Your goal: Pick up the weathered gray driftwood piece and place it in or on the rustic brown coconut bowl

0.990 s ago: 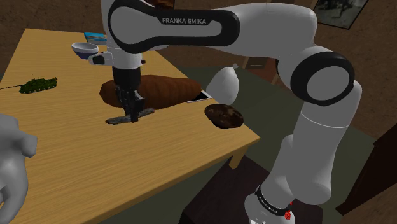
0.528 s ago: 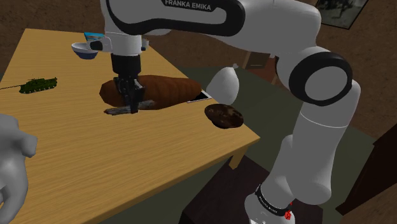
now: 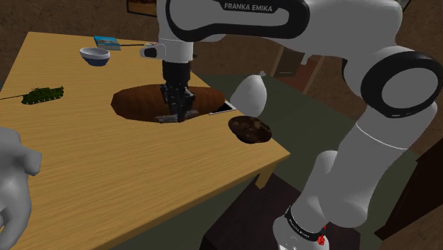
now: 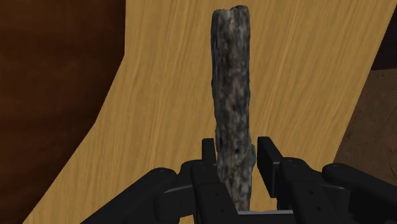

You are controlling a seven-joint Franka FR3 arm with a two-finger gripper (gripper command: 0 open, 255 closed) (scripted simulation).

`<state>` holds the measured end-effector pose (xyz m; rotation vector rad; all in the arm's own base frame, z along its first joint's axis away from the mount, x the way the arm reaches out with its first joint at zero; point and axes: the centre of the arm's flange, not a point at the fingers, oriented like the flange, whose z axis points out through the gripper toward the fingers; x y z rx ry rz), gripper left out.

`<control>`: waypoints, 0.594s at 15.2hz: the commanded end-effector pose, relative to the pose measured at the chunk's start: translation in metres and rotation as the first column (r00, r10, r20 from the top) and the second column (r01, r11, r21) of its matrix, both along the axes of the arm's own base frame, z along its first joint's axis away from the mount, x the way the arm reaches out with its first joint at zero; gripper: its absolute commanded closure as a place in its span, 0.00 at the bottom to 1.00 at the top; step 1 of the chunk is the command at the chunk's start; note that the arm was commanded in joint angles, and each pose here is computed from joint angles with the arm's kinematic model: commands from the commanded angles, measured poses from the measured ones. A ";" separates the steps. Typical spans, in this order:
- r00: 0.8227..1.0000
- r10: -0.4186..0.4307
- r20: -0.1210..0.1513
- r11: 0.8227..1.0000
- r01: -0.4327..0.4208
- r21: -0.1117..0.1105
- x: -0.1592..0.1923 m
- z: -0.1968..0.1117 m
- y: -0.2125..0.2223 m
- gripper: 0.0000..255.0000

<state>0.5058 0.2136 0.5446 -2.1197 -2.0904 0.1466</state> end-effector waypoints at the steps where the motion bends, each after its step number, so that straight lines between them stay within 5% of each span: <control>1: 1.000 0.001 0.000 1.000 -0.001 0.000 -0.012 -0.001 -0.025 1.00; 9: 1.000 0.001 0.000 1.000 -0.001 0.000 -0.055 -0.002 -0.121 1.00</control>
